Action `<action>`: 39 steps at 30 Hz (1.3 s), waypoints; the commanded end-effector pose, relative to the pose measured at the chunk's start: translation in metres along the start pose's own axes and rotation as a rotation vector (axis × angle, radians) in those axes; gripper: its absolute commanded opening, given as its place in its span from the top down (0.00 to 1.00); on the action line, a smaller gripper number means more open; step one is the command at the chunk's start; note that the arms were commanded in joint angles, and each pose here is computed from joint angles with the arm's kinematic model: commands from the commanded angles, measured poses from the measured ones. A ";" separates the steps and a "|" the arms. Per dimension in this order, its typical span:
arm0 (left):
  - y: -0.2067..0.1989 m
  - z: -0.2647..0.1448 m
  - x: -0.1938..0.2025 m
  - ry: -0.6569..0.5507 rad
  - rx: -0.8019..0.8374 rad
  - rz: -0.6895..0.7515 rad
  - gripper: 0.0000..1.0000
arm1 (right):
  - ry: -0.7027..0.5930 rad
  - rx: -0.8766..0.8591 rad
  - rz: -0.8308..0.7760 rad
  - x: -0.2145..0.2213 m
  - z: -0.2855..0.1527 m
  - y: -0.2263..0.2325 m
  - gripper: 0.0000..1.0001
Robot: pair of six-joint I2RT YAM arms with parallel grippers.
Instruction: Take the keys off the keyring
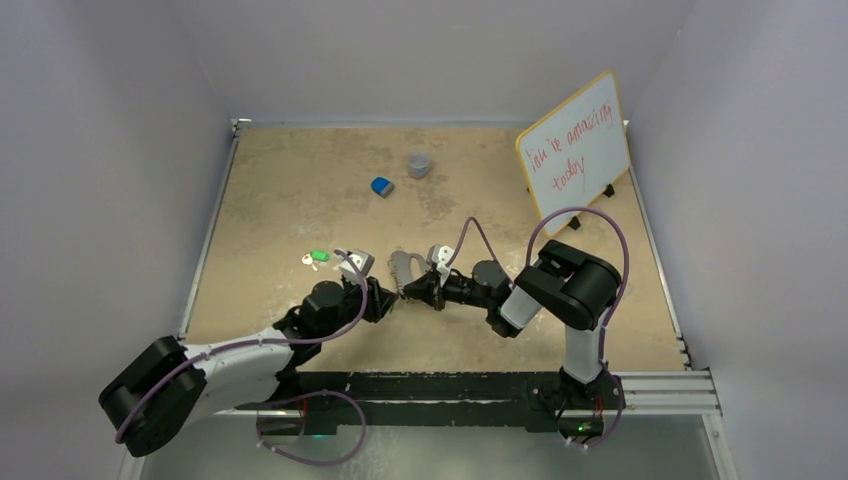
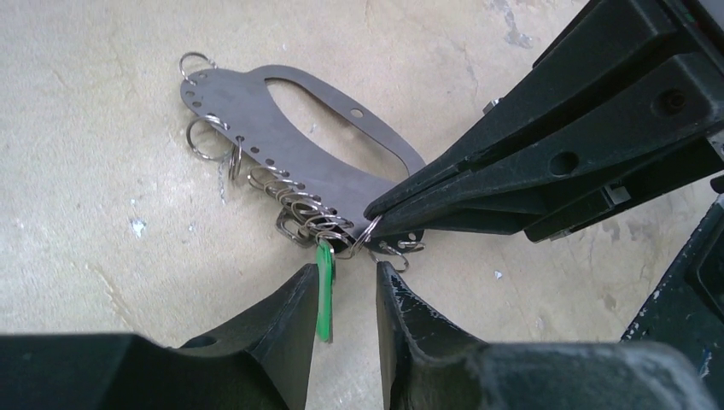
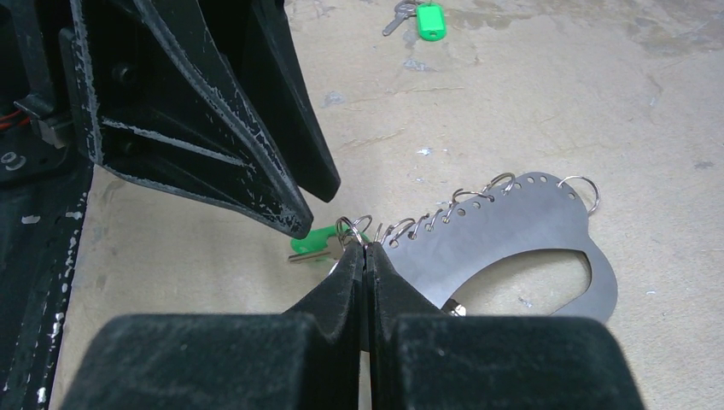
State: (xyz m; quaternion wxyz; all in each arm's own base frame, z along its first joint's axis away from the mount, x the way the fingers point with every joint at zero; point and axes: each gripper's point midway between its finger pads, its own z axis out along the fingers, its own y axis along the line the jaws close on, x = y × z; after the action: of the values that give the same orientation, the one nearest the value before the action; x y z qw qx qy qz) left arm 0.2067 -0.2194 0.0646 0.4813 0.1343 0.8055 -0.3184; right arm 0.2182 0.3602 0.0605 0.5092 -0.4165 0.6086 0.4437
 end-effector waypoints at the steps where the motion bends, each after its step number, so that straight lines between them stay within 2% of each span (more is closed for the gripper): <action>1: -0.011 0.003 -0.022 -0.101 0.060 0.057 0.72 | -0.280 -0.049 -0.155 -0.082 0.003 0.008 1.00; 8: -0.021 0.009 -0.026 -0.088 0.109 0.110 0.81 | -0.277 -0.084 -0.166 -0.081 0.002 0.014 1.00; 21: -0.035 0.011 -0.026 -0.066 0.183 0.160 0.84 | -0.262 -0.119 -0.183 -0.079 0.003 0.019 1.00; 30: -0.046 0.011 -0.025 -0.046 0.245 0.173 1.00 | -0.254 -0.138 -0.199 -0.077 0.003 0.021 1.00; 39: -0.044 0.011 -0.029 -0.040 0.216 0.144 1.00 | -0.257 -0.110 -0.210 -0.077 0.001 0.018 1.00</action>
State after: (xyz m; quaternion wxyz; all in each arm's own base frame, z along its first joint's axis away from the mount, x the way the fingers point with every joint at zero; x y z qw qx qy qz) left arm 0.2006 -0.2430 0.0732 0.4836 0.2354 0.7703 -0.3426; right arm 0.2049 0.3625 0.0682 0.4982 -0.4497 0.5758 0.4669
